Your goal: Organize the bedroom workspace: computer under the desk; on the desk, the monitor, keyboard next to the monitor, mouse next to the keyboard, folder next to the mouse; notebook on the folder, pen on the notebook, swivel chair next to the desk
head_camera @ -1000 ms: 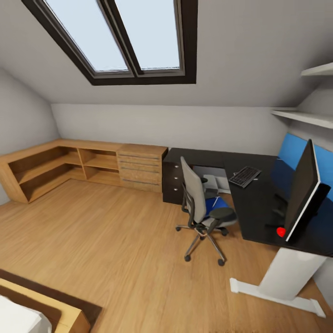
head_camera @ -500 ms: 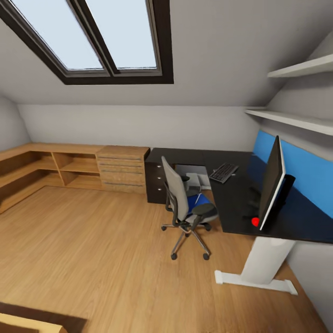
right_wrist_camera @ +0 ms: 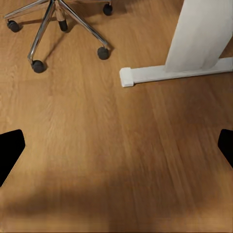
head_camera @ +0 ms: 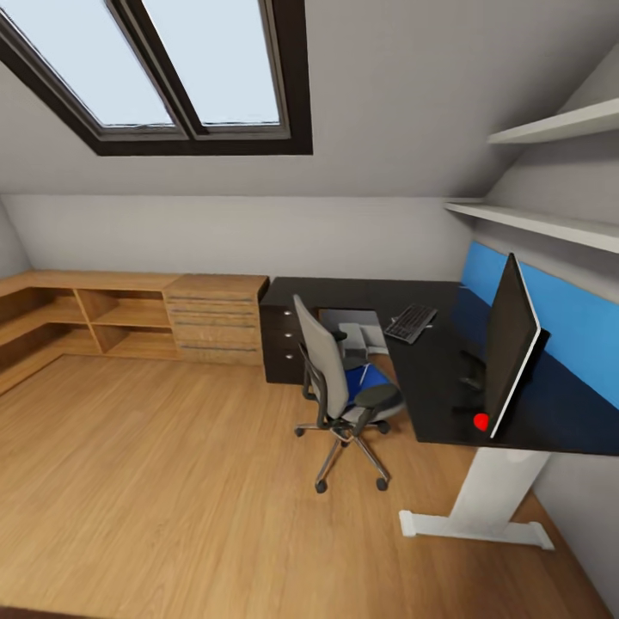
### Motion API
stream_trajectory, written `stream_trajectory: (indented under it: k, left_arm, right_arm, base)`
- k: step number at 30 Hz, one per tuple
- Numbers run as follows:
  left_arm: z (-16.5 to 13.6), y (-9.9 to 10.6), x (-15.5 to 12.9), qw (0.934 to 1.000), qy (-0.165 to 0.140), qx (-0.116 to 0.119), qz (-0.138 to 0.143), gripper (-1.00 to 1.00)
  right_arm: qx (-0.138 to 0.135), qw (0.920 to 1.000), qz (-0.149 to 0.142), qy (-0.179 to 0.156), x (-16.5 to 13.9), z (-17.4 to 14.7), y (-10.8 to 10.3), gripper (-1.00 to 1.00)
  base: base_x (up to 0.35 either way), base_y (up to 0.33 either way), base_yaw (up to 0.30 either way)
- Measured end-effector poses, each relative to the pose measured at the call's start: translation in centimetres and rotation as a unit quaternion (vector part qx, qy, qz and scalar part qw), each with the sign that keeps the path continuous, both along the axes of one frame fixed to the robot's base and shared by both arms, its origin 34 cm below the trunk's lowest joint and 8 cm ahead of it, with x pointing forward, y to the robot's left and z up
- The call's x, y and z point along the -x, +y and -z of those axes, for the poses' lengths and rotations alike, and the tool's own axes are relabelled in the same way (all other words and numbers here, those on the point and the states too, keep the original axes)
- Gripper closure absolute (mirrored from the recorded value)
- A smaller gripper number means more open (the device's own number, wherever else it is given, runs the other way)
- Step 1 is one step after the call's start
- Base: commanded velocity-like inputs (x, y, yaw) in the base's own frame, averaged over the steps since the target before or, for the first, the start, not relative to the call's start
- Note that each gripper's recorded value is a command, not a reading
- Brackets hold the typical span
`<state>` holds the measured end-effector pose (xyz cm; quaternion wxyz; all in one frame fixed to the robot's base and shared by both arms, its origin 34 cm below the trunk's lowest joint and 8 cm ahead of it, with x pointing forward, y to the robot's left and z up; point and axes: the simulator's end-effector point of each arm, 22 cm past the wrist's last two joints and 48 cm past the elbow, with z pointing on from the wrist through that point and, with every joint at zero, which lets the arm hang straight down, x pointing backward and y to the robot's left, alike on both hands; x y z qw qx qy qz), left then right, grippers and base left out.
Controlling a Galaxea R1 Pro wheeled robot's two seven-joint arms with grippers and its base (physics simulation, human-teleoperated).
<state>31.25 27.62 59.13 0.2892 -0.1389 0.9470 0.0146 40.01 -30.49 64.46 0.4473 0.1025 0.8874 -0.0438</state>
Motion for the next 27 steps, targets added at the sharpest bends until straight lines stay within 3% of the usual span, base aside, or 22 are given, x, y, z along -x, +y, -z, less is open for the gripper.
stream_trajectory:
  k: [22, 27]
  left_arm:
    - [1.0, -0.5, -0.9, 0.9999, -0.013, 0.0, -0.006, -1.0]
    - [1.7, -0.4, -0.9, 0.9999, -0.011, -0.001, -0.007, -1.0]
  right_arm:
    - [0.0, 1.0, -0.004, -0.001, -0.2, 1.3, 0.2, -1.0]
    - [0.0, 1.0, -0.006, -0.002, -0.3, 1.9, 0.3, -1.0]
  base:
    - [0.015, 0.011, 0.0]
    - [0.0, 0.0, -0.151]
